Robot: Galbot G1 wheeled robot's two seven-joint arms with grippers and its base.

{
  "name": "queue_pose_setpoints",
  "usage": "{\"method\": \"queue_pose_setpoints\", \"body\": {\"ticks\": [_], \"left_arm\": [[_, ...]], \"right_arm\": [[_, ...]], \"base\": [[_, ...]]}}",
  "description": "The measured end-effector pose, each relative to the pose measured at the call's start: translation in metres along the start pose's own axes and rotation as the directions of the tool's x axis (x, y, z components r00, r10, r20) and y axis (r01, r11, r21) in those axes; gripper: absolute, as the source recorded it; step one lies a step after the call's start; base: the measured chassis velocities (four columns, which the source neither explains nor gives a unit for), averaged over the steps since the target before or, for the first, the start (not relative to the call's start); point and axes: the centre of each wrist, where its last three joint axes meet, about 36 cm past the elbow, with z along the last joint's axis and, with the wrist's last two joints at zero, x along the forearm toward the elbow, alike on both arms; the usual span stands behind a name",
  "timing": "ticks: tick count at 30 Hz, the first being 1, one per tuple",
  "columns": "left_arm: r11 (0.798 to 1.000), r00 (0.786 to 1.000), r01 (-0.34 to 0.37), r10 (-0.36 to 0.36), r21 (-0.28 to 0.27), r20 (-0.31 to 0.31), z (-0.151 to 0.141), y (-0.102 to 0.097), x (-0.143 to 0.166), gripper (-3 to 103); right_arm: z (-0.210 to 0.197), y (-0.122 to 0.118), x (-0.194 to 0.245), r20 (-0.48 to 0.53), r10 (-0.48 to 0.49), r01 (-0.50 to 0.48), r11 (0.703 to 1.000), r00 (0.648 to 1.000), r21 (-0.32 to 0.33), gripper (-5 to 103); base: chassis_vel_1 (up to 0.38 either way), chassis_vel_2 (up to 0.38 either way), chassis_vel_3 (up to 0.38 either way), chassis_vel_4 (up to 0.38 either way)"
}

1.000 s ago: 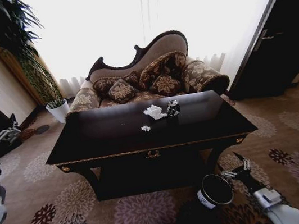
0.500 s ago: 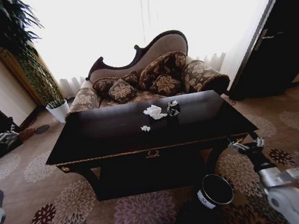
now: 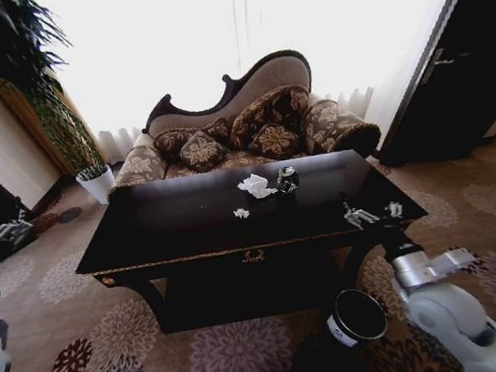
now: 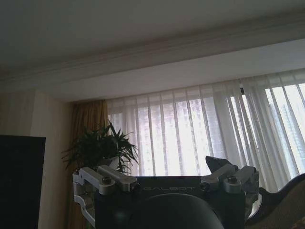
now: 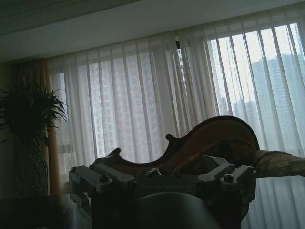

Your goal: Move to the front of the table and place the trash on the table into the trash bin.

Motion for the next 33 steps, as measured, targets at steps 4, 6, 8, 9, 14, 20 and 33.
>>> {"method": "queue_pose_setpoints", "body": {"ticks": [4, 6, 8, 9, 14, 20, 33], "left_arm": [[0.999, 1.000, 0.025, -0.025, -0.021, -0.012, -0.015, 0.003, 0.017, 100], [0.999, 0.999, 0.034, -0.035, -0.035, -0.026, -0.023, 0.004, 0.028, 100], [0.998, 0.999, 0.041, -0.042, -0.044, -0.028, -0.029, 0.005, 0.033, 100], [0.997, 0.998, 0.047, -0.049, -0.053, -0.026, -0.035, 0.006, 0.037, 100], [0.996, 0.997, 0.068, -0.071, -0.064, -0.031, -0.046, 0.011, 0.043, 100], [0.995, 0.996, 0.074, -0.077, -0.065, -0.043, -0.042, 0.011, 0.044, 100], [0.990, 0.992, 0.110, -0.115, -0.091, -0.057, -0.049, 0.002, 0.067, 100]], "right_arm": [[0.026, 0.000, -0.045, -0.040, -0.051, 0.052, 0.998, 0.998, 0.038, 100], [0.036, 0.010, -0.073, -0.054, -0.094, 0.096, 0.994, 0.994, 0.050, 100], [0.041, 0.015, -0.086, -0.059, -0.115, 0.119, 0.991, 0.992, 0.060, 100], [0.043, 0.020, -0.099, -0.058, -0.137, 0.141, 0.987, 0.989, 0.075, 100], [0.032, 0.016, -0.134, -0.024, -0.188, 0.190, 0.971, 0.982, 0.142, 100], [0.022, -0.009, -0.136, -0.045, -0.188, 0.193, 0.959, 0.981, 0.206, 100], [0.018, -0.056, -0.193, -0.166, -0.244, 0.291, 0.866, 0.956, 0.406, 100]], "base": [[0.000, 0.000, 0.000, 0.000], [0.000, 0.000, 0.000, 0.000], [0.000, 0.000, 0.000, 0.000], [0.000, 0.000, 0.000, 0.000], [0.000, 0.000, 0.000, 0.000], [0.000, 0.000, 0.000, 0.000], [0.000, 0.000, 0.000, 0.000]]}}
